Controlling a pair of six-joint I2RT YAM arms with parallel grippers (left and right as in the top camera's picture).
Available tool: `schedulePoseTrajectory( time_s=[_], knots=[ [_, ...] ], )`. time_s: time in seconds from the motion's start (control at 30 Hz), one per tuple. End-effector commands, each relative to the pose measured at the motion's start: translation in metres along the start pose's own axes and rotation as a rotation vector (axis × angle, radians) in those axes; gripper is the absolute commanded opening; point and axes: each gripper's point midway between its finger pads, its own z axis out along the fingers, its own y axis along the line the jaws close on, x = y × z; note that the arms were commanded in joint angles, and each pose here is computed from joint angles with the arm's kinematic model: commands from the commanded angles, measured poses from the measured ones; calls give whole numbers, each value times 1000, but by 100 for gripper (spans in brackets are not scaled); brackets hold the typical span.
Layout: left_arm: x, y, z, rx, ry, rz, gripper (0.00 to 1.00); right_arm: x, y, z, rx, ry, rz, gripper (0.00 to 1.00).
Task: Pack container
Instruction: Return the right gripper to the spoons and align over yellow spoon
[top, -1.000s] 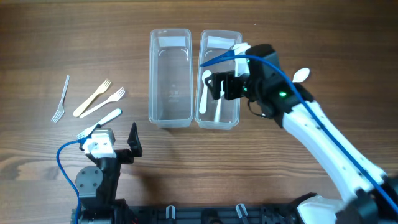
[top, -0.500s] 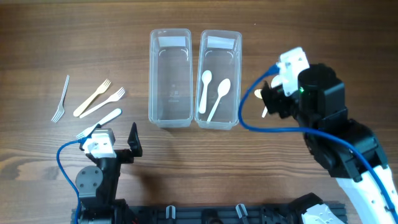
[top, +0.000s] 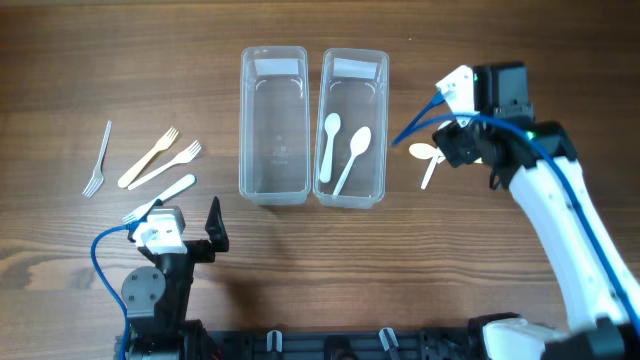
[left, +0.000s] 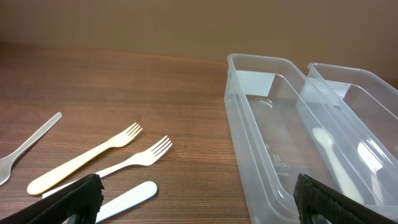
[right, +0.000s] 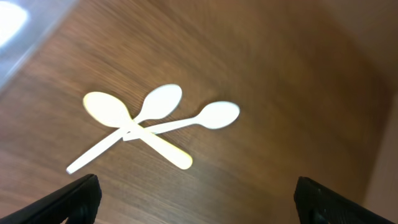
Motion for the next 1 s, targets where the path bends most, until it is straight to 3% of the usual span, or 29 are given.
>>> schedulePoseTrajectory(
  time_s=[0.0,0.37,0.97],
  knots=[
    [2,-2,0,13,-2,3,100,11,-11,29,-9,56,172,99],
    [2,-2,0,13,-2,3,100,40,-35,71,-38,87,337,99],
    [2,-2,0,13,-2,3,100,100,-8,140,-50,347,686,99]
  ],
)
